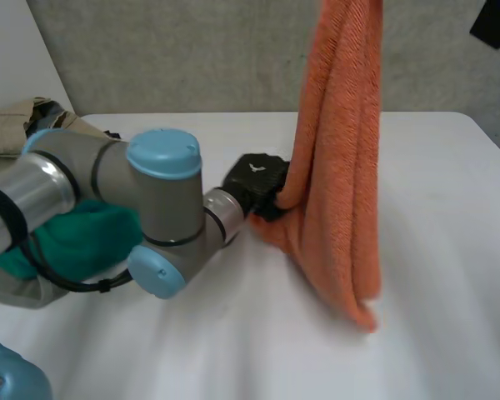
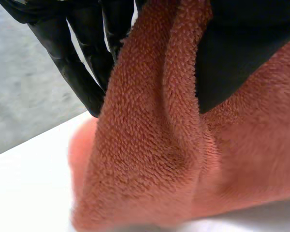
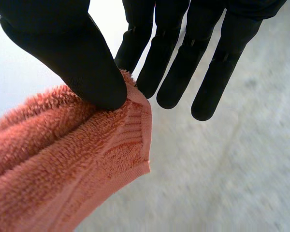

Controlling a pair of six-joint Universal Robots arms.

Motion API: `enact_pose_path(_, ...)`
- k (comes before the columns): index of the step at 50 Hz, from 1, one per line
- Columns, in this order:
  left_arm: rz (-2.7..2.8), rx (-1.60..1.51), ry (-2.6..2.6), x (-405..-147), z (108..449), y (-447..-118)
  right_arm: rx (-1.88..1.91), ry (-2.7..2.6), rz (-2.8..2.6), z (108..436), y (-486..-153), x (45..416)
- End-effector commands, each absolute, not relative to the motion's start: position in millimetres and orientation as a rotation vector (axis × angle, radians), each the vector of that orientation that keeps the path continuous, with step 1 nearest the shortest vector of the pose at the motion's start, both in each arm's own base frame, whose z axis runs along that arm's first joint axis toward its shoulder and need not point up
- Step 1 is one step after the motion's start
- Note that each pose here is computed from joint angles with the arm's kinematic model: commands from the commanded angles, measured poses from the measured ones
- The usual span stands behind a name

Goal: Fold the laundry.

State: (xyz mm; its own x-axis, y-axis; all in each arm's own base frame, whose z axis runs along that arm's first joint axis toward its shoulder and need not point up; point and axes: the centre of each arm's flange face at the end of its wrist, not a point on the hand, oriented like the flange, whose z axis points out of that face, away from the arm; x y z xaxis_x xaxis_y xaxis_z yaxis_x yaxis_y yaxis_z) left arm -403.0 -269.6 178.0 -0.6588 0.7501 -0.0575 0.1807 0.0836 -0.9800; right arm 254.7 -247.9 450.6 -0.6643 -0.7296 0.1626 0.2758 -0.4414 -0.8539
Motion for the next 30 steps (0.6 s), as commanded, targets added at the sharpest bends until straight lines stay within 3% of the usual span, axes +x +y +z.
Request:
enact_pose_path(1,1.964,-0.772,-1.947,-364,230,-315,-0.669,1.379,-2.175,400,-317,237)
enact_pose_path(7,2.284,-0.605,-1.617,-358,319,-322,-0.566,1.526,-2.426,383,-377,225)
enact_pose_path(13,2.363,-0.524,-1.549,-354,338,-309,-0.530,1.558,-2.532,382,-393,231)
enact_pose_path(17,2.310,-0.527,-1.757,-345,297,-302,-0.600,1.636,-2.448,357,-391,243)
enact_pose_path(21,2.208,-0.509,-2.091,-324,236,-288,-0.657,1.773,-2.322,313,-389,245)
enact_pose_path(26,1.946,-0.677,-2.361,-316,159,-252,-0.834,1.990,-2.096,231,-378,244)
enact_pose_path(30,1.769,-0.767,-2.445,-315,134,-234,-0.959,2.114,-1.988,187,-371,235)
